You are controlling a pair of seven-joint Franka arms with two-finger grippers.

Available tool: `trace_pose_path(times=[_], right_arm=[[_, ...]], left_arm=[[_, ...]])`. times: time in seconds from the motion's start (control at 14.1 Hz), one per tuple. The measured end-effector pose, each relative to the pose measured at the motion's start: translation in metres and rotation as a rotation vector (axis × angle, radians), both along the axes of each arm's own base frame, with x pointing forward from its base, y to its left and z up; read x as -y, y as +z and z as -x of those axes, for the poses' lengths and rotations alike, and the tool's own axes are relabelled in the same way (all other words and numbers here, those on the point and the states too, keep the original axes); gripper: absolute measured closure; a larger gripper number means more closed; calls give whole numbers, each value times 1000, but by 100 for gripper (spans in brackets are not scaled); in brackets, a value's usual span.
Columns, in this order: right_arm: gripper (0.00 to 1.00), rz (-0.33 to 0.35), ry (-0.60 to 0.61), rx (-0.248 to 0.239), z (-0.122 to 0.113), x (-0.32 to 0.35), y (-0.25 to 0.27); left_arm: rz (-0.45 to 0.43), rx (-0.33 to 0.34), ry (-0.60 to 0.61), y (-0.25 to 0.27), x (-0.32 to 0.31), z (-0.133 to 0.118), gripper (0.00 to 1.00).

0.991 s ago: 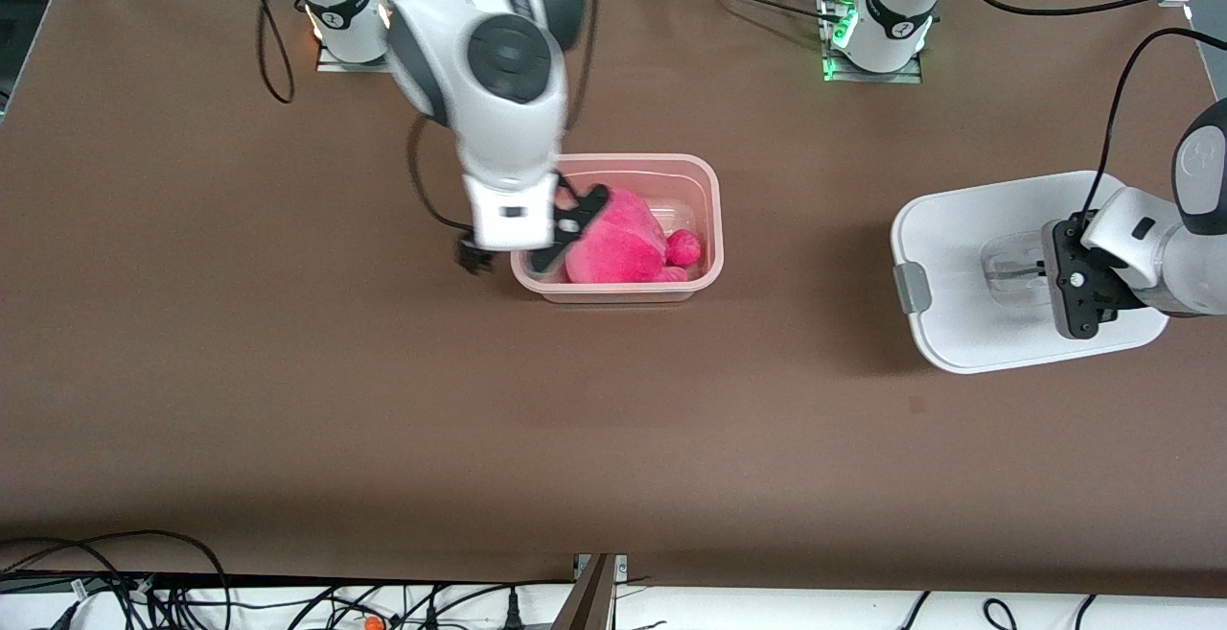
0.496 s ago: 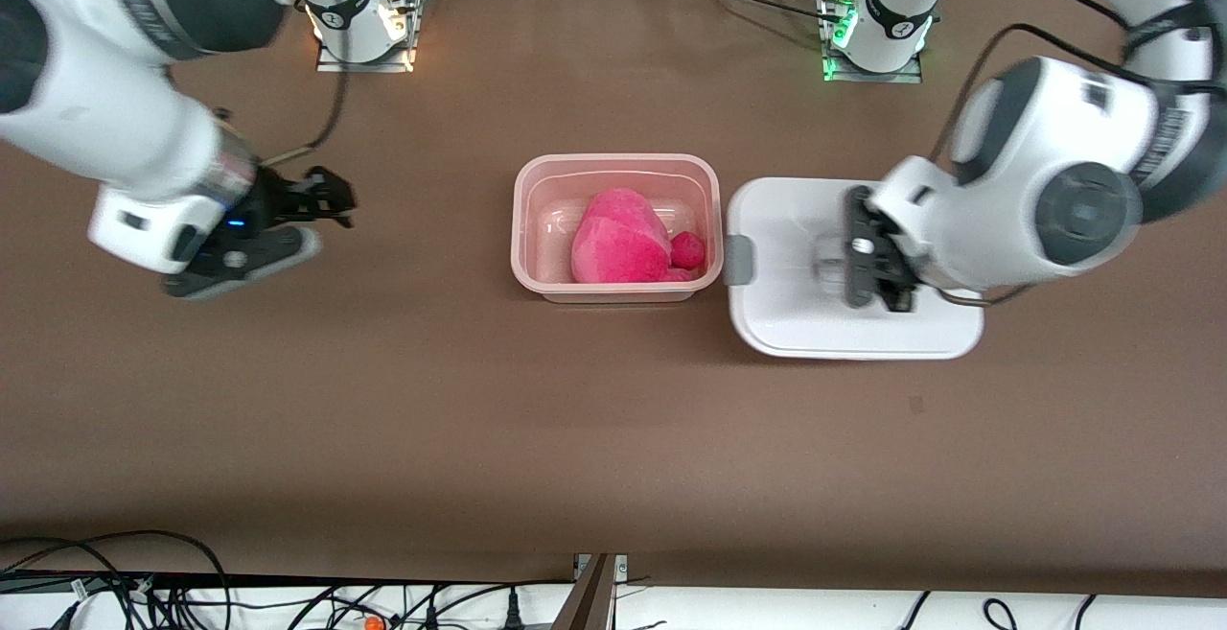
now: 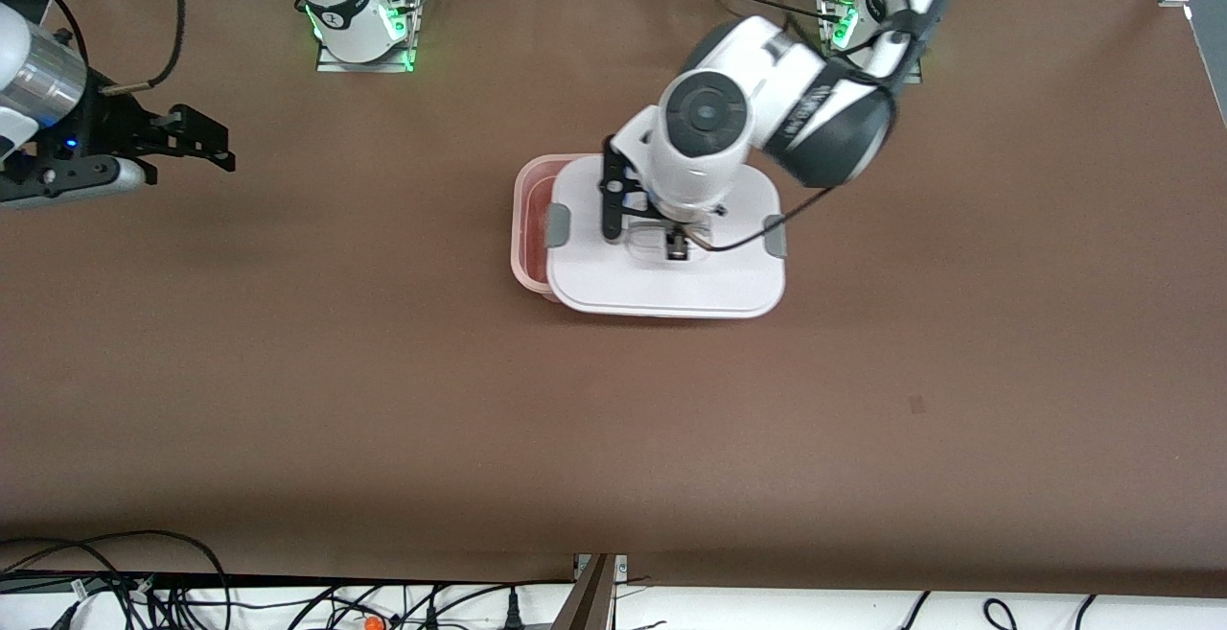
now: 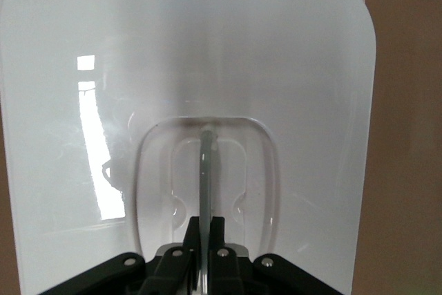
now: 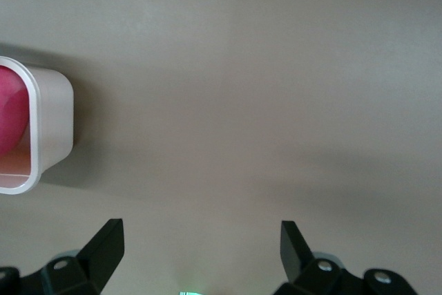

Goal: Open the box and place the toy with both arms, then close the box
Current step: 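Carry the lid with the left gripper over the box while the right gripper retreats, then lower the lid onto the box and press it down with the left gripper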

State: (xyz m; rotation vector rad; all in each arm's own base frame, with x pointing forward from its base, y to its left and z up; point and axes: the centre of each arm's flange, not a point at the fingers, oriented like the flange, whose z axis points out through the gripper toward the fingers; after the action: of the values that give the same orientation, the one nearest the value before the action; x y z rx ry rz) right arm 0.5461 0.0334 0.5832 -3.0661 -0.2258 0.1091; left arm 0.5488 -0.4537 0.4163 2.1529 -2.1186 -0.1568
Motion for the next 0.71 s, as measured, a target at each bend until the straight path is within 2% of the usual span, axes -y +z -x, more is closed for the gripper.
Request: trace_pose_path(times=[0.42, 0.71], right_arm=[[0, 16, 18, 9, 5, -6, 6], [0, 36, 18, -2, 6, -3, 5]], left_arm=[[-38, -5, 21, -44, 59, 41, 93], [-59, 9, 11, -56, 68, 47, 93]])
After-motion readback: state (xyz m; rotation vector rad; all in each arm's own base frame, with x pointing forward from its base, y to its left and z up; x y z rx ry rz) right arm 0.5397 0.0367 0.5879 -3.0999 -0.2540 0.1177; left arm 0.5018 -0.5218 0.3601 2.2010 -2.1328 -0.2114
